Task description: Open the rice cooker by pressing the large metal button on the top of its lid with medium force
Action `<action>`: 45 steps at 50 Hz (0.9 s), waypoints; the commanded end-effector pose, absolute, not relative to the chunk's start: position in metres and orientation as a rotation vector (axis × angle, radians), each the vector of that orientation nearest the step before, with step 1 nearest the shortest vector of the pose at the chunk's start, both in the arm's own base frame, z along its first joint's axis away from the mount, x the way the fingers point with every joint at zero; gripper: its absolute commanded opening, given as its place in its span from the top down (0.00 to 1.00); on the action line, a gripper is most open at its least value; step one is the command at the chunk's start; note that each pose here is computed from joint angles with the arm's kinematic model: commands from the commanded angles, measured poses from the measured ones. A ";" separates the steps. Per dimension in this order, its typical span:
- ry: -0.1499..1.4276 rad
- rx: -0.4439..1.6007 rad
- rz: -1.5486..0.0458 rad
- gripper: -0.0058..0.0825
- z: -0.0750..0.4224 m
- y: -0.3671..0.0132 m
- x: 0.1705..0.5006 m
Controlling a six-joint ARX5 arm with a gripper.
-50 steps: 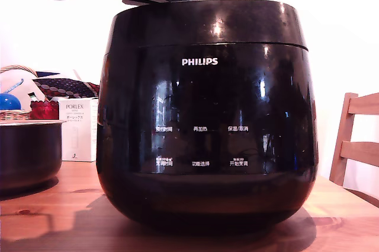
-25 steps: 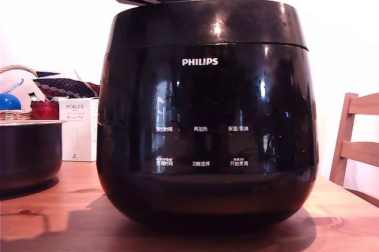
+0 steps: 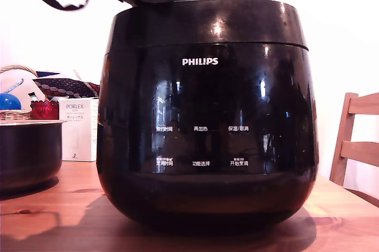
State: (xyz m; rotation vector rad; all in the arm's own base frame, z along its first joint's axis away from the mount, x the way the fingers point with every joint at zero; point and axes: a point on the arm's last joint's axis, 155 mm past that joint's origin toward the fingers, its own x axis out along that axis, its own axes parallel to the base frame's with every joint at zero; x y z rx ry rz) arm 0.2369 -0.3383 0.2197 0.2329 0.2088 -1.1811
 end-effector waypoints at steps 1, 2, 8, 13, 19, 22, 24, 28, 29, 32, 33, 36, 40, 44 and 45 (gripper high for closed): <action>0.242 0.200 -1.157 0.96 0.208 -0.334 0.243; 0.253 0.169 -1.150 0.96 0.210 -0.334 0.244; 0.227 0.151 -1.125 0.96 0.220 -0.328 0.250; 0.211 0.146 -1.101 0.96 0.227 -0.320 0.255; 0.211 0.146 -1.073 0.96 0.232 -0.311 0.257; 0.220 0.147 -1.066 0.96 0.234 -0.305 0.255; 0.223 0.147 -1.063 0.96 0.236 -0.302 0.254; 0.233 0.149 -1.061 0.96 0.238 -0.297 0.249; 0.236 0.151 -1.055 0.96 0.238 -0.295 0.249; 0.236 0.151 -1.053 0.96 0.241 -0.292 0.245; 0.235 0.151 -1.052 0.96 0.242 -0.291 0.245; 0.233 0.152 -1.041 0.96 0.245 -0.288 0.243; 0.235 0.157 -1.015 0.96 0.246 -0.282 0.244; 0.246 0.165 -0.992 0.96 0.245 -0.277 0.244; 0.248 0.166 -0.988 0.96 0.245 -0.275 0.244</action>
